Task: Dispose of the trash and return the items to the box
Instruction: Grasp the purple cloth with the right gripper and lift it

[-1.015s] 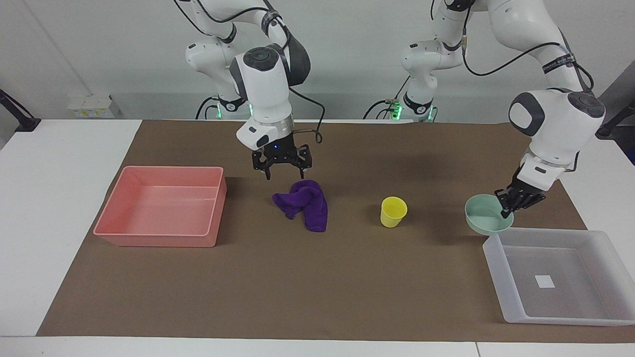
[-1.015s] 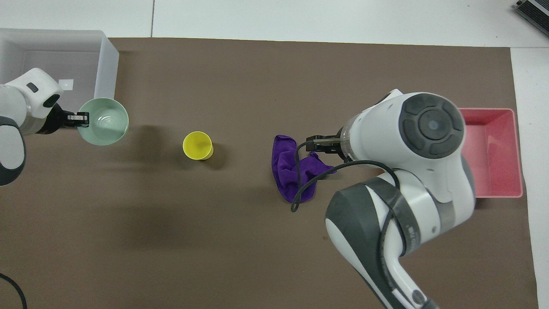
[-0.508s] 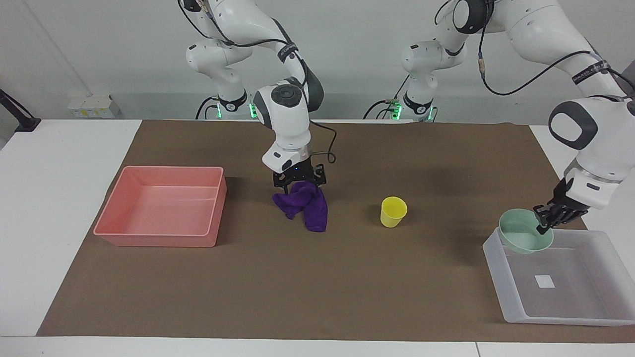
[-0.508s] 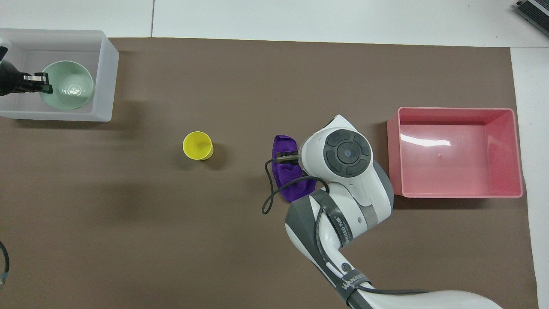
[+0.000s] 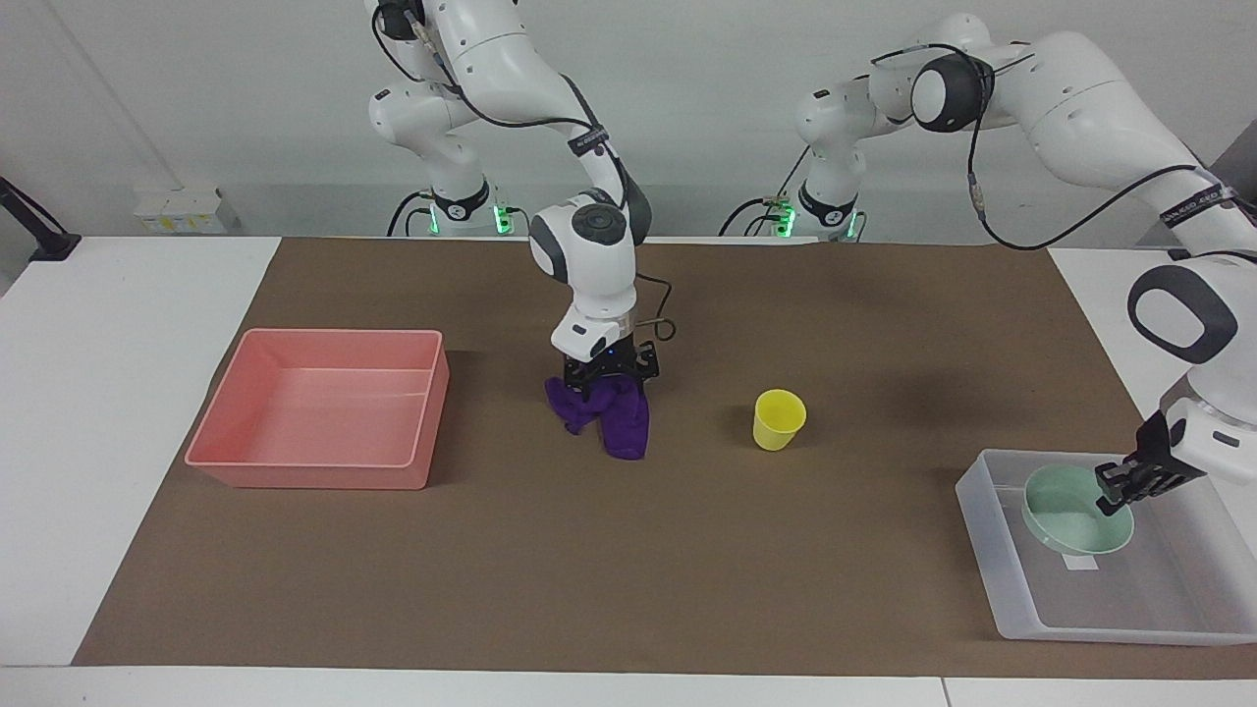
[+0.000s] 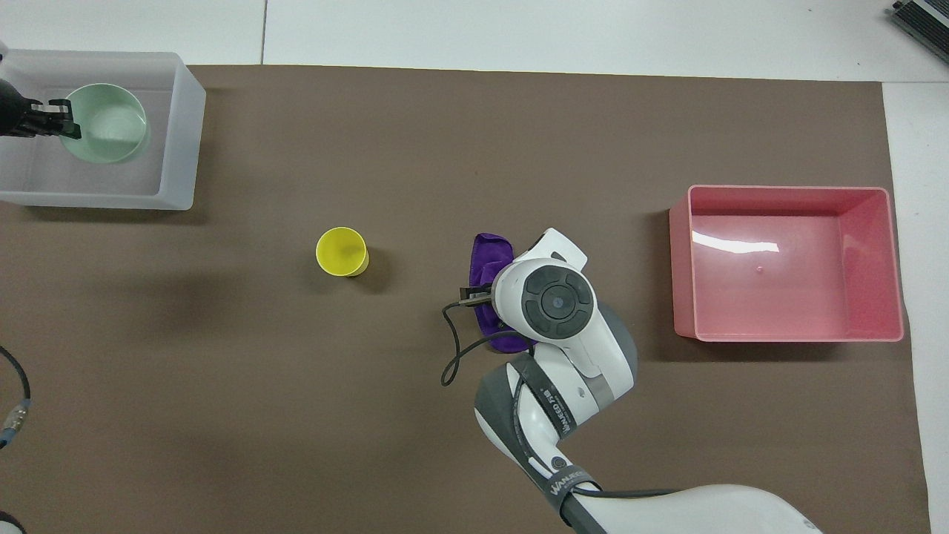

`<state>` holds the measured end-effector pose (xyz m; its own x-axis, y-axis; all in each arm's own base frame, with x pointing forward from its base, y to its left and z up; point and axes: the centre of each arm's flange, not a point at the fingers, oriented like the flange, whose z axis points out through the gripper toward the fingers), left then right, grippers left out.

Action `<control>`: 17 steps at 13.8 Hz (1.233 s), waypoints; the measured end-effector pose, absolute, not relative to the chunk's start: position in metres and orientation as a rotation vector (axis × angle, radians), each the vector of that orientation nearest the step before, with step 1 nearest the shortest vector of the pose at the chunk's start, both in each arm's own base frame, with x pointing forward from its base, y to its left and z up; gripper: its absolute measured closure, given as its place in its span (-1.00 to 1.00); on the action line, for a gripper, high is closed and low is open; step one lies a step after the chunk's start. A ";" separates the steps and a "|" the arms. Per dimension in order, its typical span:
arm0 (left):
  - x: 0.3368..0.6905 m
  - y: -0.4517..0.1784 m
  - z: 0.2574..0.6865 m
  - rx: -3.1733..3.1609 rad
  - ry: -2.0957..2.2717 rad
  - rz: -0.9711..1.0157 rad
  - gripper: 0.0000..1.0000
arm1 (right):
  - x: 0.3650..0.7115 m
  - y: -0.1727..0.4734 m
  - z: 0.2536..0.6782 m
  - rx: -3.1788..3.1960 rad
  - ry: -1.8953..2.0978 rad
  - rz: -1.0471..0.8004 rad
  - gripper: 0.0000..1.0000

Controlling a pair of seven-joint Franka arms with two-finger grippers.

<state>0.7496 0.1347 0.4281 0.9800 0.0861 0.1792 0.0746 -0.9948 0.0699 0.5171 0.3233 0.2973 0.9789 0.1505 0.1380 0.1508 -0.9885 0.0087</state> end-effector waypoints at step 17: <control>0.767 0.170 0.333 3.095 0.262 0.467 0.94 | 0.526 0.288 0.459 -3.117 -0.093 -0.212 0.70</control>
<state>0.7673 0.1703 0.3331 0.9419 0.1642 0.2931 0.1641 -0.9861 0.0250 0.5263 0.2877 0.4588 0.9890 0.0583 0.1359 0.0605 -0.9981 -0.0116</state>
